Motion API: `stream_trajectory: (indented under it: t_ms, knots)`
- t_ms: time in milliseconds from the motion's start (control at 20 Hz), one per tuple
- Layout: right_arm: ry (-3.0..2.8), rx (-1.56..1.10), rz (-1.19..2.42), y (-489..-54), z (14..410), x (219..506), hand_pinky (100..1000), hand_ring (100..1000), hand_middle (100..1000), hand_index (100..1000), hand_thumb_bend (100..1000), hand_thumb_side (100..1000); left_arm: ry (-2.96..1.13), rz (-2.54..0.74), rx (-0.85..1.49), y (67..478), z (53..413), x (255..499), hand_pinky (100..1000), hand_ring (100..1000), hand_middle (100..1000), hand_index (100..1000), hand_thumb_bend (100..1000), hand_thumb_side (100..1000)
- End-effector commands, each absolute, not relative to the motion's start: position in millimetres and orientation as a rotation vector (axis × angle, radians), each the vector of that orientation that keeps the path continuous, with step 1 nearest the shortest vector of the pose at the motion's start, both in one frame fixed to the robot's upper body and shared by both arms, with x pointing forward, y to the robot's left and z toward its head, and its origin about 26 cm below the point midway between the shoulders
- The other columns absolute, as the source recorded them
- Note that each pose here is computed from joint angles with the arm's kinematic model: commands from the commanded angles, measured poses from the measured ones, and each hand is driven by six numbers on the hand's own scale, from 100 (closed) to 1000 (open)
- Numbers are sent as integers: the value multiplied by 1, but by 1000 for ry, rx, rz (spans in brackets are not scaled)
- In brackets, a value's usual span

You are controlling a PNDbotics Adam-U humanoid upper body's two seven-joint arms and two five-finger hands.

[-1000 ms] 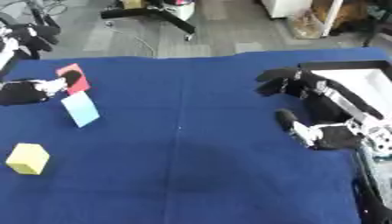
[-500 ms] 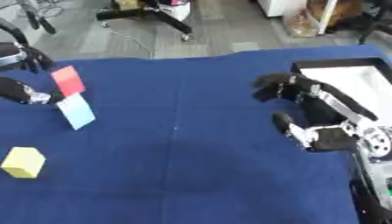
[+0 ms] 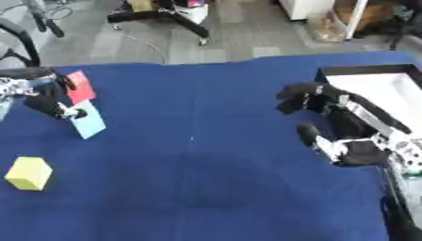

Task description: Pick up the objects with one hand, pass them to the other hand, and then place them into the box on the other side of the table.

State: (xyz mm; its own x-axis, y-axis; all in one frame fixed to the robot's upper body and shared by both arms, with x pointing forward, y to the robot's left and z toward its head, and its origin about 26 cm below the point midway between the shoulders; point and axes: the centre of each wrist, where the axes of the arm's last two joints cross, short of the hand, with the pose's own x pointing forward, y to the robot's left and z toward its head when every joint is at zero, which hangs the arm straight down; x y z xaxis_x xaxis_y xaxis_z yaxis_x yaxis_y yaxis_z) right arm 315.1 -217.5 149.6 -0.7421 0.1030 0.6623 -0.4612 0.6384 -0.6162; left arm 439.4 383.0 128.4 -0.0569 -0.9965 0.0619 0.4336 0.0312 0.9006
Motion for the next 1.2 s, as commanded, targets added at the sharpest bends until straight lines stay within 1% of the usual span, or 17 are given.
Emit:
stream_trajectory:
  t_ms: [50,250,350,400,500,600,650,800,950,1100,1200]
  knots:
    - [-2192,277,1087,-218,156,315,756,761,789,891,135,415,-946,-1368,859,389,135,442,699,662,678,822,497,518]
    - [-2193,279,1087,-217,156,315,756,761,787,891,133,417,-934,-1353,860,388,123,441,700,665,685,825,512,518]
    - [-2193,279,1088,-217,156,315,756,761,787,891,132,418,-930,-1352,857,387,119,440,690,649,667,811,484,501]
    - [-2193,279,1087,-217,156,315,756,761,787,891,132,418,-932,-1350,860,387,118,440,671,618,633,785,449,477]
    - [-2193,278,1086,-218,156,315,756,761,787,891,131,420,-947,-1337,875,387,116,439,632,562,562,730,339,406]
    - [-2192,278,1085,-218,156,315,756,761,787,891,130,421,-970,-1318,894,388,115,437,603,519,508,677,263,370]
    - [-2191,278,1084,-217,156,315,756,761,787,891,130,420,-989,-1304,909,389,116,436,558,480,461,624,219,352]
    - [-2192,277,1085,-217,156,316,756,761,787,891,130,418,-1061,-1267,957,390,124,434,512,436,409,569,185,323]
    - [-2196,282,1092,-215,158,316,760,761,787,892,127,420,-1160,-1224,996,388,139,429,486,413,384,546,193,309]
    - [-2223,299,1111,-211,164,318,763,760,785,893,124,416,-1308,-1165,1003,381,156,422,469,397,365,530,239,303]
    - [-2251,324,1133,-205,172,319,764,760,785,893,119,402,-1431,-1129,973,368,167,417,463,399,366,532,259,304]
